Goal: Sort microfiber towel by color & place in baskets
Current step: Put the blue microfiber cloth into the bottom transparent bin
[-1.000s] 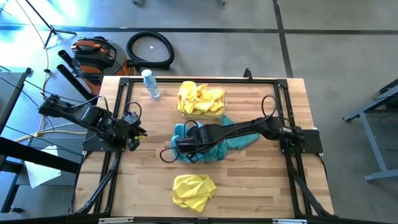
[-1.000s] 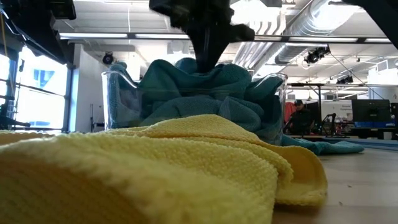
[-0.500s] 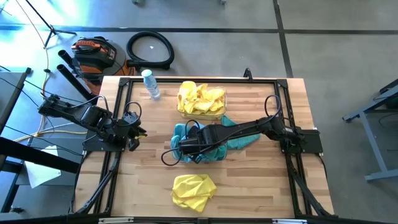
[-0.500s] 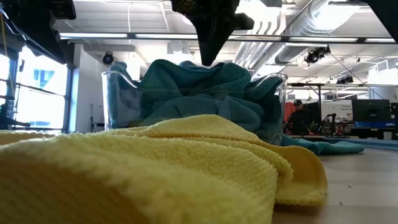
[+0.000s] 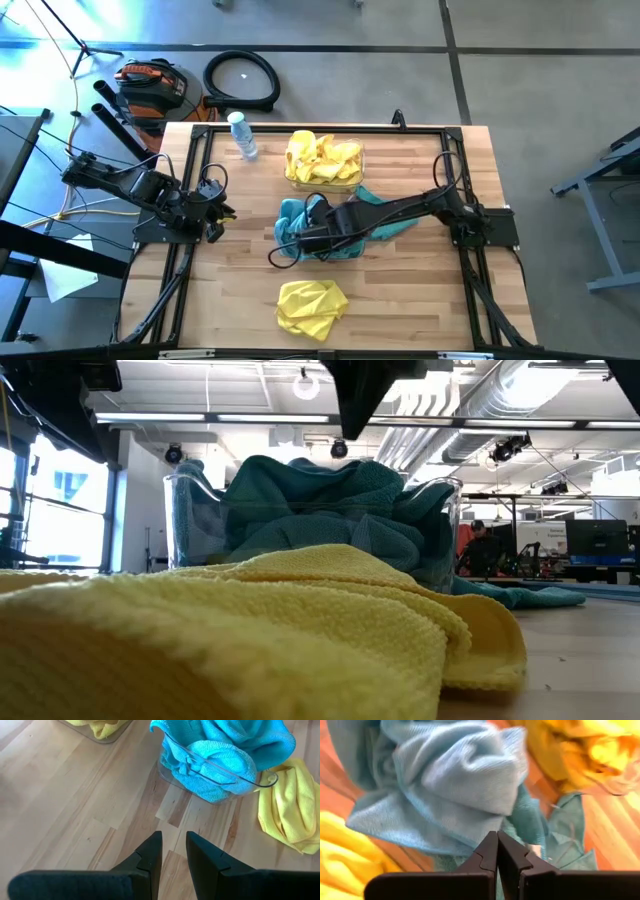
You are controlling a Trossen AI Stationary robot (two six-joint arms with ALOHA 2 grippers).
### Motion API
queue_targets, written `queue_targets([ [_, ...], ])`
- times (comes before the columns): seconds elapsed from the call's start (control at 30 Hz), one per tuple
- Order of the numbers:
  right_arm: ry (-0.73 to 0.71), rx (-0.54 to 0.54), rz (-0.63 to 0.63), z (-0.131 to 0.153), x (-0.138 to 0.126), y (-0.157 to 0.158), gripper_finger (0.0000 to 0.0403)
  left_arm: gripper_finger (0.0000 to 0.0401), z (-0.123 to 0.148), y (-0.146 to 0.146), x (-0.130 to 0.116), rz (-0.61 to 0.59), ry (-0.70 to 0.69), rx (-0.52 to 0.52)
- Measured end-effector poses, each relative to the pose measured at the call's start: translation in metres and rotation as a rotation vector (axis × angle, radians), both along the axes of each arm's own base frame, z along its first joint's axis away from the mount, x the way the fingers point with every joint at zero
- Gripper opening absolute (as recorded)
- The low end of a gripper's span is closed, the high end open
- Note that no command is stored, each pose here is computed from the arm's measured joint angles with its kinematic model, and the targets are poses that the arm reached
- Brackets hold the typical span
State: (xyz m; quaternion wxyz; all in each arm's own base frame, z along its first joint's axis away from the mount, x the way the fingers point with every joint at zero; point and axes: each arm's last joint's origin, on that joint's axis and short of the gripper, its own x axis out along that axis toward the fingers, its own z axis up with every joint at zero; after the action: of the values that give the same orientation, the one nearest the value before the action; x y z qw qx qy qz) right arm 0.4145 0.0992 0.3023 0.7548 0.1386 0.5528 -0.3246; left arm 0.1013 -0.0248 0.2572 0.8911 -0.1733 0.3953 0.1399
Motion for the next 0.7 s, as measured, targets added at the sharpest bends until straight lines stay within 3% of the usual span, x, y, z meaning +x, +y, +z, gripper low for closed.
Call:
queue_targets([
  [0.3, -0.223, -0.205, -0.026, 0.040, -0.031, 0.032, 0.0000, 0.0074, 0.000, 0.000, 0.000, 0.000, 0.000, 0.000],
  [0.5, -0.271, -0.345, 0.028, 0.040, -0.044, 0.053, 0.0000, 0.0074, 0.000, 0.000, 0.000, 0.014, -0.004, -0.007],
  [0.6, -0.252, -0.362, -0.012, 0.035, -0.068, 0.047, 0.0000, 0.0074, 0.000, 0.000, 0.000, 0.026, -0.007, -0.014],
  [0.7, -0.326, -0.356, -0.069, 0.033, -0.098, 0.039, 0.0000, 0.0074, 0.000, 0.000, 0.000, 0.024, -0.007, -0.012],
])
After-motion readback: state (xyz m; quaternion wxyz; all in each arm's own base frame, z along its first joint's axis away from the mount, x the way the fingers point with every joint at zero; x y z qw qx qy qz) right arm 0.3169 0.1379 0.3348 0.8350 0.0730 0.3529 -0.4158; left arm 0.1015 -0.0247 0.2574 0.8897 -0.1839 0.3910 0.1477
